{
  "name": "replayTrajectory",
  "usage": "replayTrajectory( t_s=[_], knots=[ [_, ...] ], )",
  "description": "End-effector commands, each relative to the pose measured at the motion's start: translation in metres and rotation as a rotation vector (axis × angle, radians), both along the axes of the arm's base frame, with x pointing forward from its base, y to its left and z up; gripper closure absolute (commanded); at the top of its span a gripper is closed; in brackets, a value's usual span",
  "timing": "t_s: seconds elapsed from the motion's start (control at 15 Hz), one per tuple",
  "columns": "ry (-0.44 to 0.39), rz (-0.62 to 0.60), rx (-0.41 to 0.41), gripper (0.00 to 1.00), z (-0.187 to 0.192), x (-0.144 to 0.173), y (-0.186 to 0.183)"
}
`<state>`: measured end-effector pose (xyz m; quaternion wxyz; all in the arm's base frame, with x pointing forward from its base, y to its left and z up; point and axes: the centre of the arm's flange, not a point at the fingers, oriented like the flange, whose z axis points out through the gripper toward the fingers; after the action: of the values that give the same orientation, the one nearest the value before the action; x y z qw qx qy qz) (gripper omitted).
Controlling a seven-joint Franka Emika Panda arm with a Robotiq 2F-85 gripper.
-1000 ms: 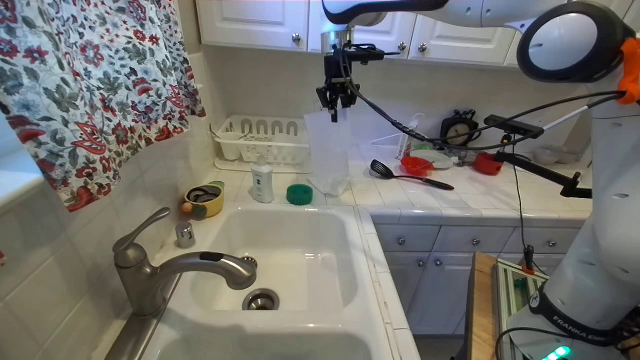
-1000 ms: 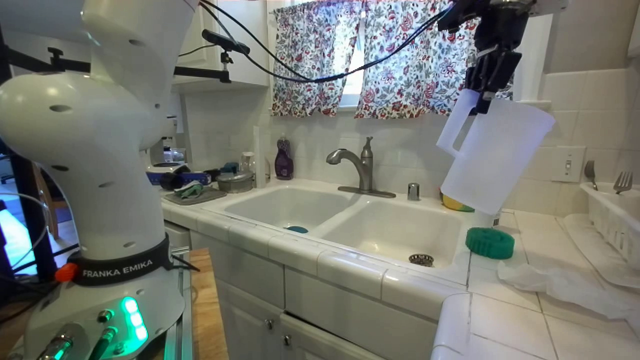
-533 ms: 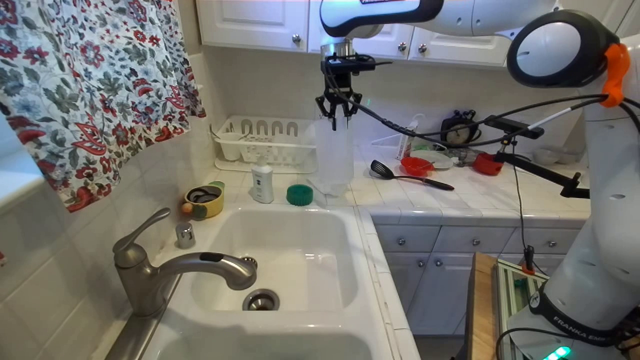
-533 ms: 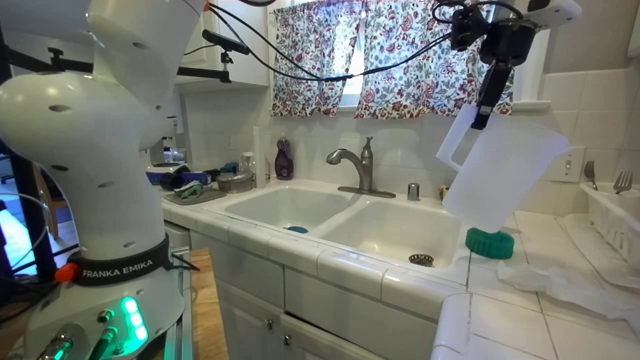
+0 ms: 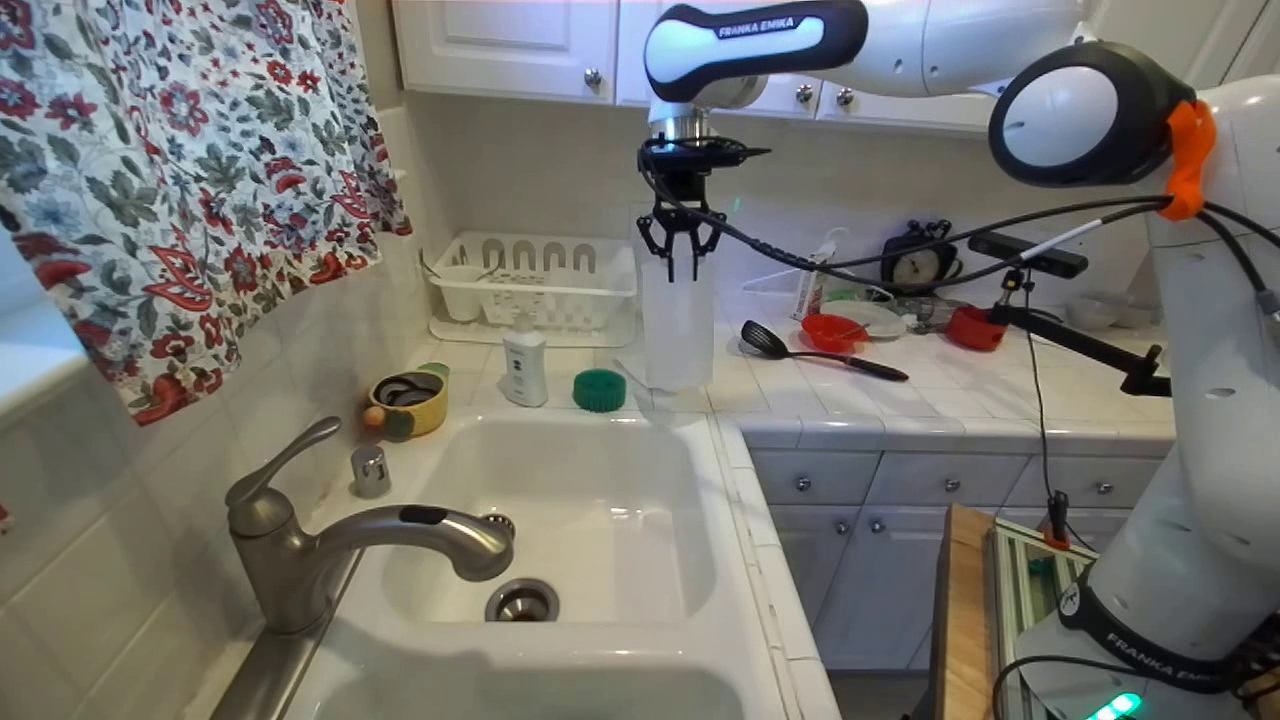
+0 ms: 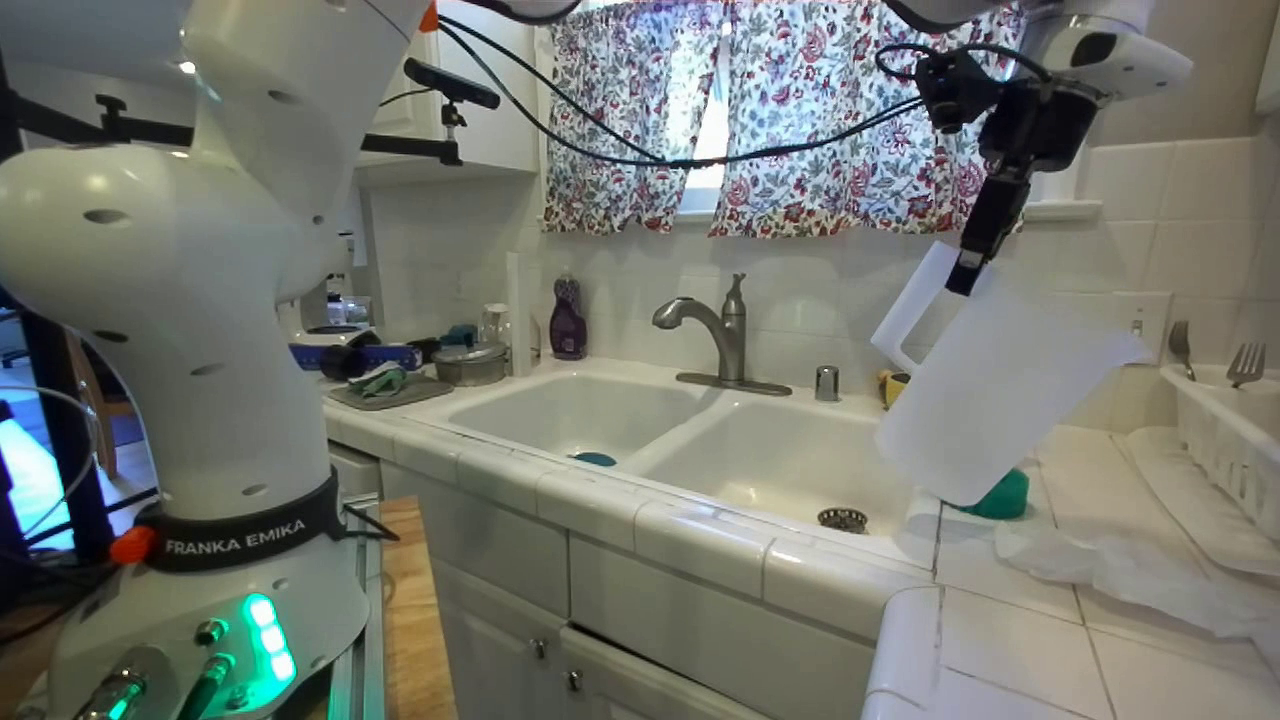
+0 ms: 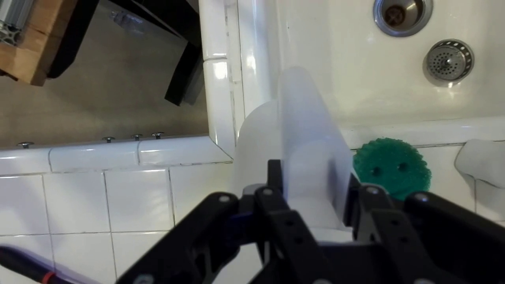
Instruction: Pour out the contents from the jar into the right sink
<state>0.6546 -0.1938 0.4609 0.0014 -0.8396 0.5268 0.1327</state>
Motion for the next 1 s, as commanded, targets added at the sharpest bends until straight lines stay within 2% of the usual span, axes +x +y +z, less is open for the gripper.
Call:
replayTrajectory(
  t_s=[0.0, 0.27, 0.6, 0.93],
  knots=[
    [0.004, -0.064, 0.007, 0.91, -0.014, 0.003, -0.005],
    [-0.002, -0.097, -0.008, 0.91, -0.027, 0.012, -0.01],
    [-0.057, -0.13, -0.041, 0.91, -0.043, 0.025, -0.016],
    [-0.134, -0.162, -0.144, 0.91, -0.052, 0.039, -0.023]
  ],
)
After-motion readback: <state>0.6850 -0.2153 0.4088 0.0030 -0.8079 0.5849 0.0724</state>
